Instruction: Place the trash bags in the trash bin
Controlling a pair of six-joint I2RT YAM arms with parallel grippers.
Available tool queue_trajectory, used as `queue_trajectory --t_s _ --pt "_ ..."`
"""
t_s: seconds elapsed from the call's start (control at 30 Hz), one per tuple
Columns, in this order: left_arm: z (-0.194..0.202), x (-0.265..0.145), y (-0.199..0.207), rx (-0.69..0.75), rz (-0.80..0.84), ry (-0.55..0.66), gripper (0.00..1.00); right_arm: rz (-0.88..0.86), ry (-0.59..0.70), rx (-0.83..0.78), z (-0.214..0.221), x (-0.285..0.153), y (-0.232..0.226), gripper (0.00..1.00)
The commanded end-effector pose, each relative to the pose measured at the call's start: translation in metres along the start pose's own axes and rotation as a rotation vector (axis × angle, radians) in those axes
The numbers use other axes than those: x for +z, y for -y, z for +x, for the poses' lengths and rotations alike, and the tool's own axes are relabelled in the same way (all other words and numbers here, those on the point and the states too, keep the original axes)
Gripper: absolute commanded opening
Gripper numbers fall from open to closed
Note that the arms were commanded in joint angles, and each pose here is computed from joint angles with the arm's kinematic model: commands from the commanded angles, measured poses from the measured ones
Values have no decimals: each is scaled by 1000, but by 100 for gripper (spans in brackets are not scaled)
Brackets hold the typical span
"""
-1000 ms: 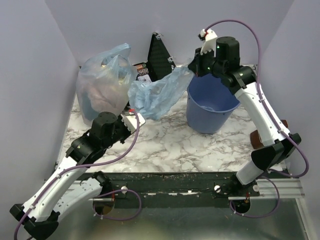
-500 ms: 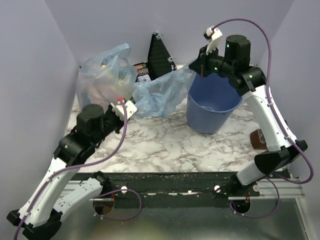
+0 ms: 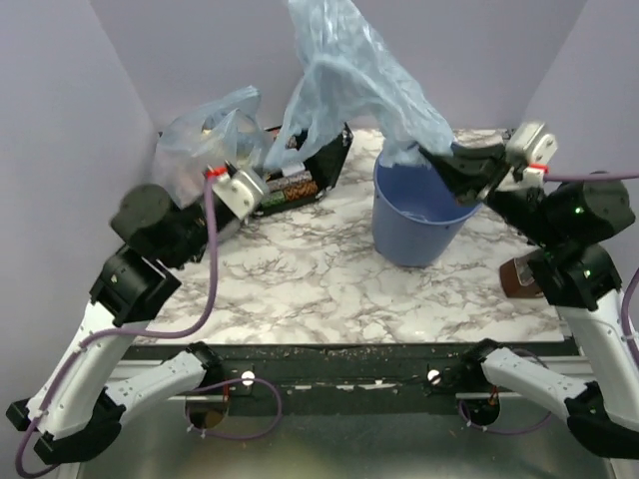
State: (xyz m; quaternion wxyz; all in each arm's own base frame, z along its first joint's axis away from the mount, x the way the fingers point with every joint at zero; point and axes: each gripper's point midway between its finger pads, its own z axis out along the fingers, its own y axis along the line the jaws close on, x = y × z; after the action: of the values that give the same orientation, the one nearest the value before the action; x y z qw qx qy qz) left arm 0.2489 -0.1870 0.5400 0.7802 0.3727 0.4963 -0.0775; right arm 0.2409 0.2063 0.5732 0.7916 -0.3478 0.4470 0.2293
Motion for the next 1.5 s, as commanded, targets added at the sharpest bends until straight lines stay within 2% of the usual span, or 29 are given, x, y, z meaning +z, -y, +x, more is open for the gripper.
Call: queue_trajectory --t_s 0.0,0.03,0.1,0.17,0.23,0.27,0.3,0.33,0.37,0.4,0.43,0.47,0.5,0.53,0.57,0.6,0.63,0.7,0.77,0.83,0.9,1.03,1.1,1.2,1.27,1.33,1.37,1.4,1.47 --pt "183 -109 152 -290 414 -583 0 -148 -468 260 166 -60 -77 1" --pt "183 -112 146 -307 348 -567 0 -140 -483 287 167 -61 -77 1" --pt "162 -80 104 -223 185 -477 0 -75 -430 293 149 -29 -54 1" --pt "127 -20 36 -115 -16 -373 0 -29 -351 269 118 35 -16 1" --pt "74 55 -39 -82 -157 -213 0 60 -193 224 63 108 38 1" --pt "47 83 -72 -71 -228 -145 0 101 -43 176 17 141 66 1" --pt "11 110 -110 -48 -322 -59 0 144 118 97 3 176 87 1" --pt "-22 122 -143 -28 -425 27 0 193 306 -6 -45 174 98 1" --pt "-67 123 -169 13 -506 167 0 252 452 -134 -85 167 98 1" --pt "-104 112 -181 90 -564 292 0 283 546 -218 -106 153 93 1" --pt "-130 96 -187 161 -635 348 0 273 618 -284 -119 136 80 1" --pt "-134 89 -189 227 -674 311 0 252 620 -304 -123 127 69 1" --pt "-125 84 -187 227 -668 255 0 275 575 -289 -120 119 70 1" --pt "-96 80 -177 177 -611 170 0 280 478 -218 -97 115 71 1" --pt "-36 87 -145 134 -478 58 0 305 330 -145 -59 114 73 1" --pt "10 71 -112 122 -366 -49 0 313 155 -86 -9 110 70 1" --pt "77 51 -63 101 -218 -230 0 264 -55 -17 52 99 54 1" --pt "149 -12 23 -94 41 -487 0 -6 -350 103 124 55 -16 1" --pt "159 -69 74 -236 192 -564 0 -215 -403 192 133 9 -71 1" --pt "150 -108 97 -348 249 -582 0 -257 -409 248 132 -19 -93 1" --pt "142 -131 120 -429 349 -604 0 -249 -502 355 147 -37 -105 1" --pt "159 -165 163 -529 504 -679 0 -424 -619 428 181 -72 -147 1" --pt "159 -167 173 -565 555 -693 0 -537 -657 502 179 -79 -167 1" --pt "134 -123 148 -510 535 -599 0 -523 -609 495 156 -44 -151 1" --pt "113 -67 90 -390 343 -513 0 -427 -481 376 125 8 -113 1" --pt "72 -4 6 -247 90 -374 0 -215 -319 210 79 72 -47 1" --pt "54 24 -37 -205 -49 -324 0 -94 -175 112 38 105 -7 1" --pt "12 45 -87 -170 -214 -209 0 46 -45 46 8 136 32 1" --pt "-93 47 -153 -84 -403 112 0 231 320 -87 -96 138 82 1"
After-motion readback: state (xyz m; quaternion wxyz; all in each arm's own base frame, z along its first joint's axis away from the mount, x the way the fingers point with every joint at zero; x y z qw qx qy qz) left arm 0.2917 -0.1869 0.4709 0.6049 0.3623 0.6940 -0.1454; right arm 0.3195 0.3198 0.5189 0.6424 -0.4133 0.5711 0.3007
